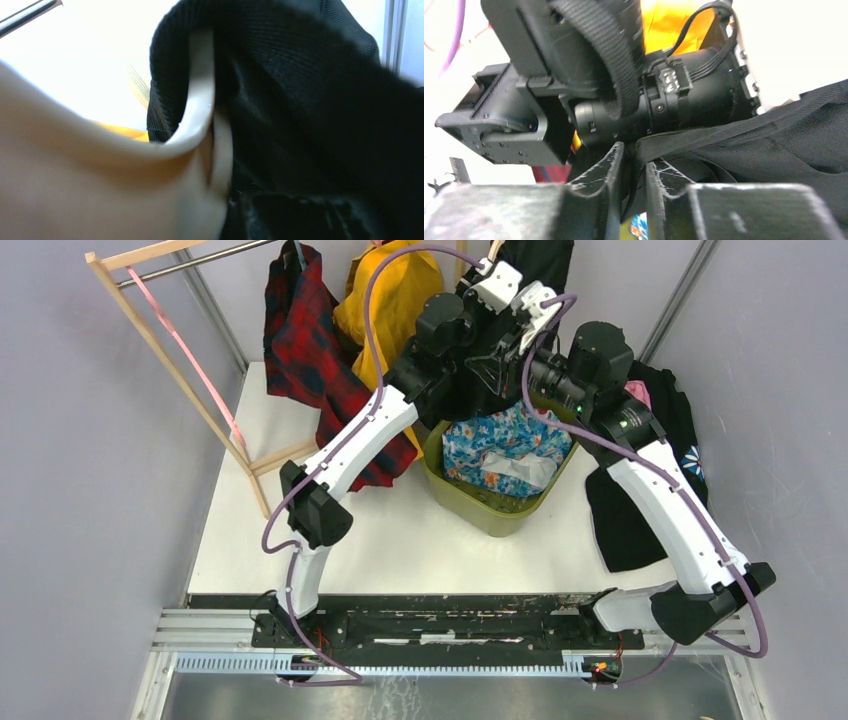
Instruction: Remove the skirt from the hanger
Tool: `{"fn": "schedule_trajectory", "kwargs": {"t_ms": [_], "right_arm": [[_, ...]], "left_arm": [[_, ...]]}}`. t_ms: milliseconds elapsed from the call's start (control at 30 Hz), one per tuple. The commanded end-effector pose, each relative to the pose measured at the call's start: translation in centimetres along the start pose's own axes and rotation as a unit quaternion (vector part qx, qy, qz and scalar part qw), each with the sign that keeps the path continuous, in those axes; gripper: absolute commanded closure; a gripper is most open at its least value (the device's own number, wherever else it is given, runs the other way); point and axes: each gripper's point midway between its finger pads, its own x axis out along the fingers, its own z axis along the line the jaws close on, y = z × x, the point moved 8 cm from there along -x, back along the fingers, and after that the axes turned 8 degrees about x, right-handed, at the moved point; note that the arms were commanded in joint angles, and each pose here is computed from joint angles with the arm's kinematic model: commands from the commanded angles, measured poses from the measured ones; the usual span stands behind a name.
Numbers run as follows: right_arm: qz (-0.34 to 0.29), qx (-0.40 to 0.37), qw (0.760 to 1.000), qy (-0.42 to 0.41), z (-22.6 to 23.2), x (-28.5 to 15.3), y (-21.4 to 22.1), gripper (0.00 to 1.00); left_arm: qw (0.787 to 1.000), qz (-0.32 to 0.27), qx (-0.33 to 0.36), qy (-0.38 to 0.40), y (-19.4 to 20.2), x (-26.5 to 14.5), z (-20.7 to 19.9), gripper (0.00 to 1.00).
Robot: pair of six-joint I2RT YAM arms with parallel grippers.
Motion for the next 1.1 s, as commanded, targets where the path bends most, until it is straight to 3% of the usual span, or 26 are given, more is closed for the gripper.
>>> {"fn": "schedule_trajectory", "kwargs": {"t_ms": [0, 167, 233, 333, 433, 600, 733, 833, 1067], "right_arm": [[0.014, -0.055, 0.998, 0.018, 1.3, -2.0, -0.4, 0.71], [0.035, -0.101, 0.982, 0.154, -1.8, -2.6, 0.3, 0.74], [0.034, -0.115, 0.974, 0.194, -2.7, -2.6, 0.2, 0.86], [0.031, -0.113, 0.971, 0.209, -3.3, -1.9, 0.2, 0.98], [0.02, -0.106, 0.97, 0.217, -3.7, -1.0, 0.1, 0.99], [0.009, -0.101, 0.976, 0.195, -3.8, 0.8, -0.5, 0.95], [-0.016, -0.063, 0.988, 0.142, -2.6, 2.0, -1.3, 0.94], [-0.031, -0.029, 0.994, 0.099, -1.7, 2.8, -1.5, 0.99], [-0.023, 0.007, 0.998, 0.055, -0.5, 2.6, 0.0, 0.99]], "left_arm": [[0.988, -0.111, -0.06, -0.084, -6.9, -2.4, 6.2, 0.97], [0.991, -0.096, -0.046, -0.08, -8.3, -6.3, 8.7, 0.97], [0.993, -0.078, -0.044, -0.071, -8.4, -7.6, 9.3, 0.97], [0.996, -0.049, -0.057, -0.053, -8.2, -9.3, 9.5, 0.97], [0.996, -0.029, -0.079, -0.032, -8.0, -11.6, 9.6, 0.97], [0.995, -0.019, -0.091, -0.029, -6.6, -14.1, 9.3, 0.97], [0.99, -0.054, -0.105, -0.071, -6.8, -14.2, 9.9, 0.97], [0.983, -0.109, -0.117, -0.088, -7.2, -13.4, 9.6, 0.97], [0.972, -0.153, -0.124, -0.125, -8.0, -9.0, 8.9, 0.97]]}}
